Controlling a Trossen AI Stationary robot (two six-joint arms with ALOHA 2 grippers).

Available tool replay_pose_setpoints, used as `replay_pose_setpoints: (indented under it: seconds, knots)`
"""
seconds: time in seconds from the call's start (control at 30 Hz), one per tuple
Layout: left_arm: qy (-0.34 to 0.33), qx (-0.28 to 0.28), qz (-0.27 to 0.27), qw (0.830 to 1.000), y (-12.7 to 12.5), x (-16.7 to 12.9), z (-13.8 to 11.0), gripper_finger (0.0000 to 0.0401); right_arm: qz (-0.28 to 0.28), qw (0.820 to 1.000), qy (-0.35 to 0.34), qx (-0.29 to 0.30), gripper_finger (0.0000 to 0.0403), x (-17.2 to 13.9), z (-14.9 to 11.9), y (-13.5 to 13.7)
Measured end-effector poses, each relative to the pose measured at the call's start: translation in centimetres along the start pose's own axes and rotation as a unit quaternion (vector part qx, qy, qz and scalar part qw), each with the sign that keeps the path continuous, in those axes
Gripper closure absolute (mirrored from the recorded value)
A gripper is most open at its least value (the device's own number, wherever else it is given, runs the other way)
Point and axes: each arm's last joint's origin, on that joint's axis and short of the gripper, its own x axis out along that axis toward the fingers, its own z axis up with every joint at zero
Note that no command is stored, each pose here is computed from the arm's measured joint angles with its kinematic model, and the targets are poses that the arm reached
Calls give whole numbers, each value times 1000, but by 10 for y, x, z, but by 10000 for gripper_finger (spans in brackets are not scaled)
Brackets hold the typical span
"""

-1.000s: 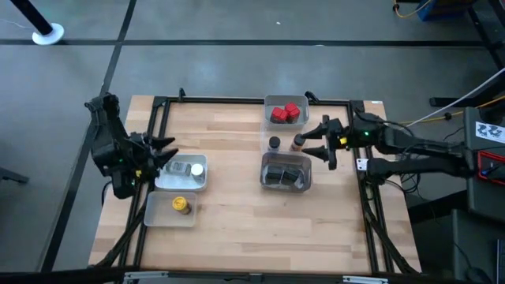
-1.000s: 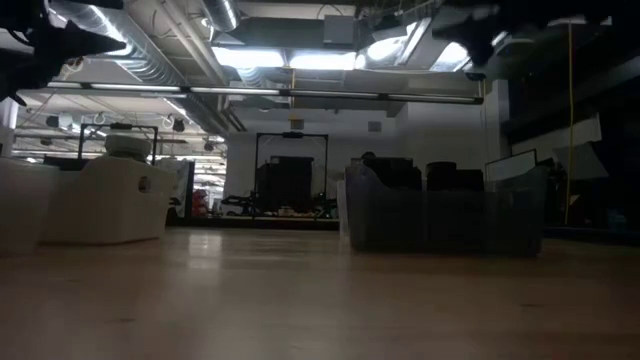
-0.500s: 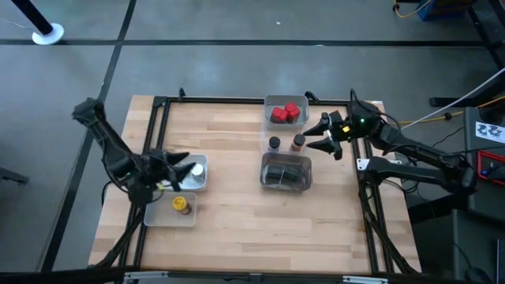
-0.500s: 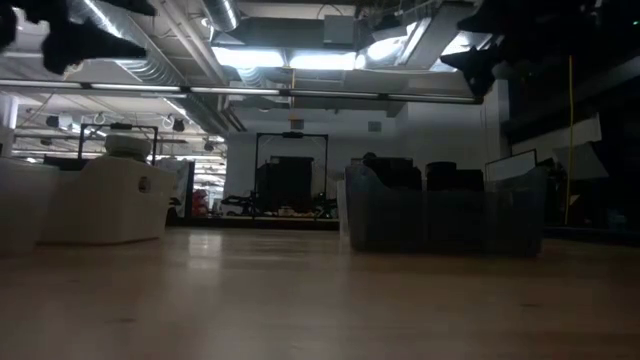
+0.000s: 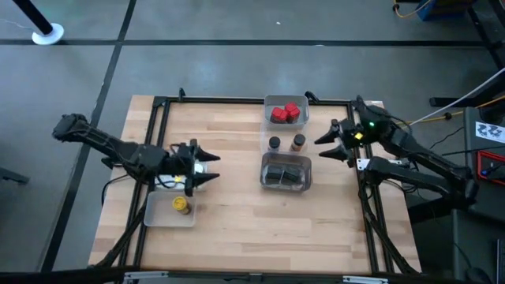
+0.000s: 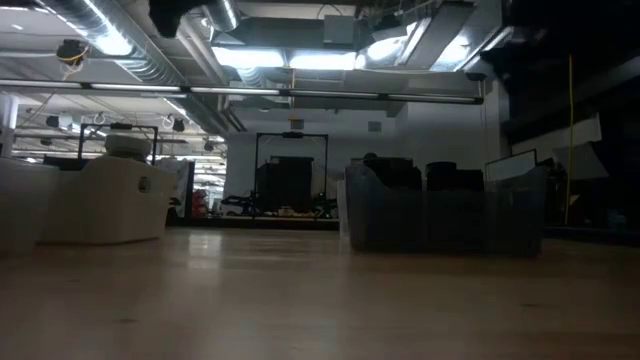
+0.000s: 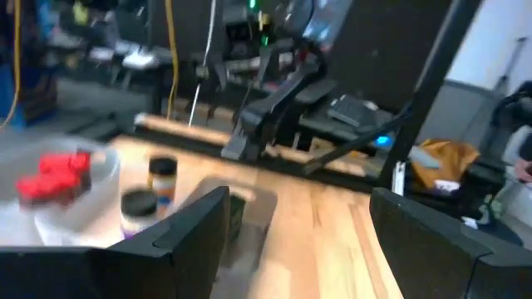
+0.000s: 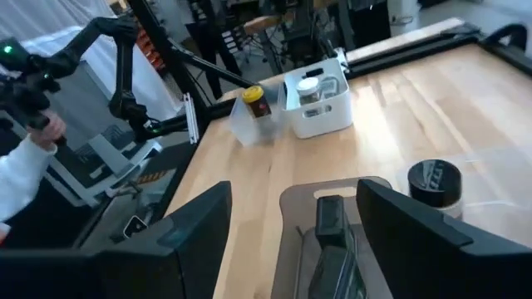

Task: Sort spices by type
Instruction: Return to Home Position

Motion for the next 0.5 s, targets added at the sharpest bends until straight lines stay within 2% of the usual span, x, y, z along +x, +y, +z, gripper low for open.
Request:
replay_pose_setpoints:
  seconds: [0.13,0.2,0.3,0.5]
  knots:
    - [-19,45,-51,997,10,-19,15,125,-17,999,-23,-25,143,-23,-6,22]
    - [-23,61,-77,995,13,-31,20,125,-45,997,-47,-41,143,-34,-9,31]
    - [-32,77,-90,992,16,-47,23,125,-58,994,-81,-50,143,-41,-15,37]
    - [-63,102,-98,988,26,-59,-4,125,-57,995,-74,-17,143,-36,-45,27]
